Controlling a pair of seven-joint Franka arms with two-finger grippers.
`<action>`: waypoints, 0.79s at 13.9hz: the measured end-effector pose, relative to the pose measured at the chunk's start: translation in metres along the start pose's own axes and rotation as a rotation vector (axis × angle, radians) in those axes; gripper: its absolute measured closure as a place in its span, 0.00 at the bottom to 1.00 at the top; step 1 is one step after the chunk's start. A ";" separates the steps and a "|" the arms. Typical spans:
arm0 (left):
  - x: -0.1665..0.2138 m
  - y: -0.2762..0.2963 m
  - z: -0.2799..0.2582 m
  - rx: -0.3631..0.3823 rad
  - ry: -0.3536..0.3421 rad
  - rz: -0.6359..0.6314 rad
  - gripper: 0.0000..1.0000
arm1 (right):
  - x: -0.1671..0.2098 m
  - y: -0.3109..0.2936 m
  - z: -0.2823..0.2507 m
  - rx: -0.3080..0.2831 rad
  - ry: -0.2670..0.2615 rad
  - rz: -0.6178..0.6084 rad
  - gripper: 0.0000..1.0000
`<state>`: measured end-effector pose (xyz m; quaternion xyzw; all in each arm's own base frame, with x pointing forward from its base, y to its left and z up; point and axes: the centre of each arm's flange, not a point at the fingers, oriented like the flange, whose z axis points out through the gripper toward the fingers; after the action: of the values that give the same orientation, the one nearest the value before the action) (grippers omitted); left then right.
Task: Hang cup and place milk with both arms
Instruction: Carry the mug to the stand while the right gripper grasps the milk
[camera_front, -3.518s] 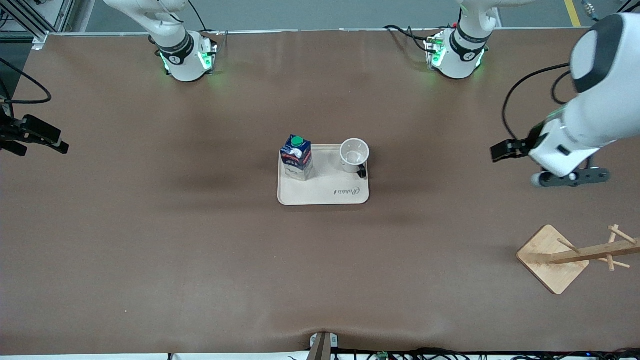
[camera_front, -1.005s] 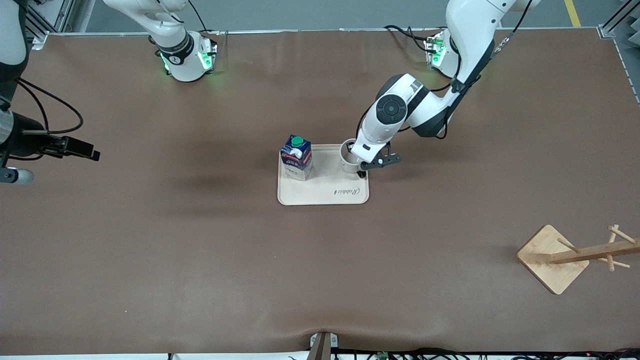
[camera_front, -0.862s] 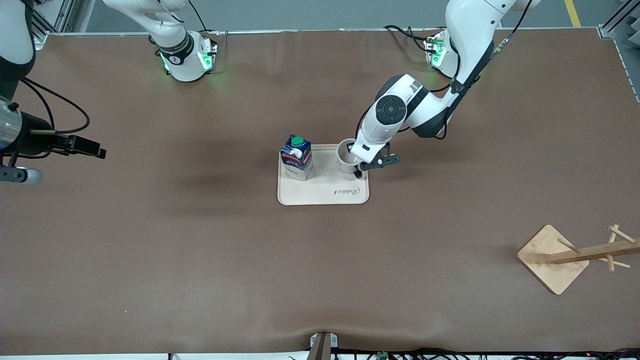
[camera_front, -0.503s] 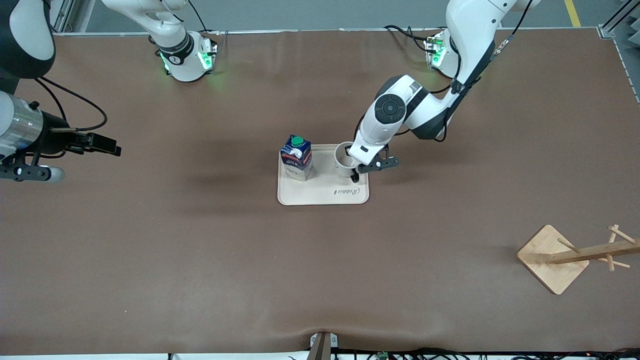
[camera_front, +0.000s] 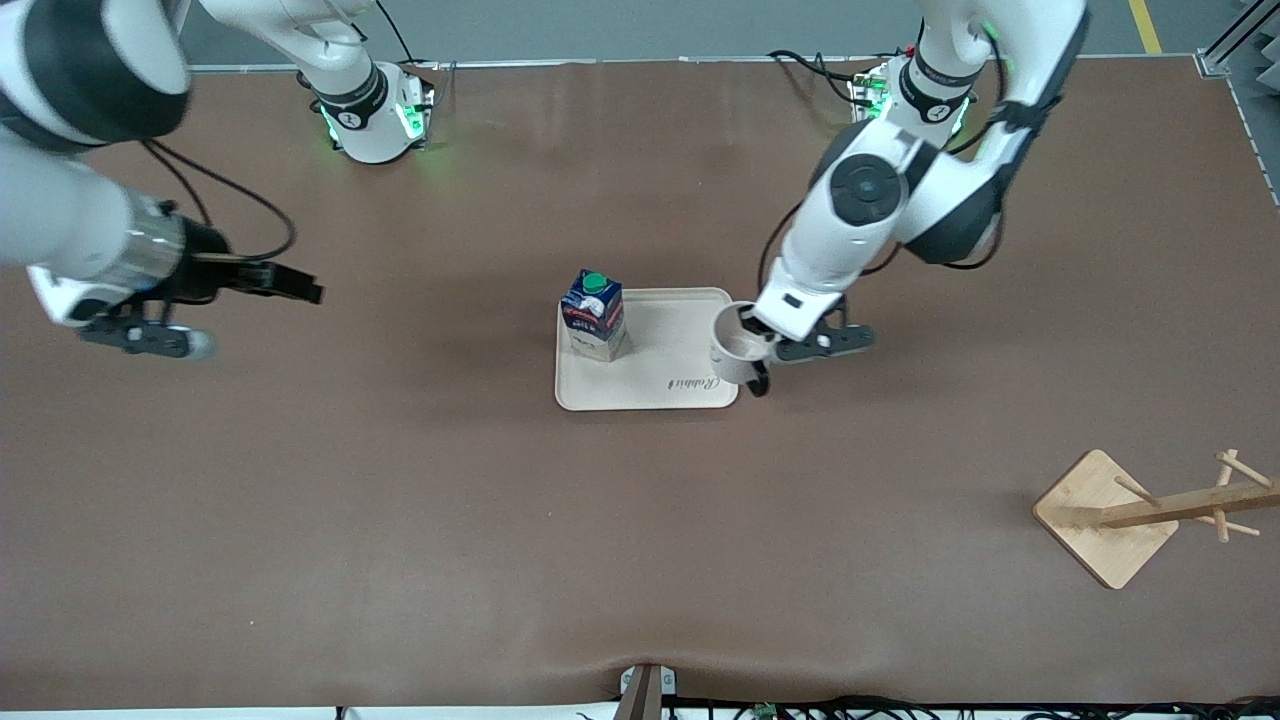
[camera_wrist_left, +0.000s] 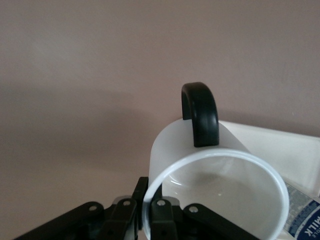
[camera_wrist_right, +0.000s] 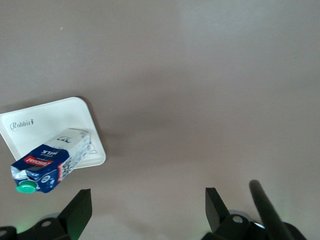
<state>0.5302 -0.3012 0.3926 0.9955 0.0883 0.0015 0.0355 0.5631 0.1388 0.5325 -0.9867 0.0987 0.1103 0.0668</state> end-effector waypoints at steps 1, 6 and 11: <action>0.017 -0.017 -0.017 0.007 0.004 0.013 0.93 | -0.007 -0.027 0.018 0.000 0.021 0.013 0.00; 0.087 -0.111 -0.081 0.031 -0.014 0.094 0.93 | -0.083 -0.149 0.086 -0.034 0.035 0.222 0.00; 0.132 -0.221 -0.118 0.031 -0.012 0.235 0.93 | -0.120 -0.215 0.159 0.006 0.100 0.385 0.00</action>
<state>0.6201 -0.0525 0.4939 0.9994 -0.0292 -0.0018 0.0203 0.4612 0.3934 0.4304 -0.9536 0.2893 0.0717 0.0426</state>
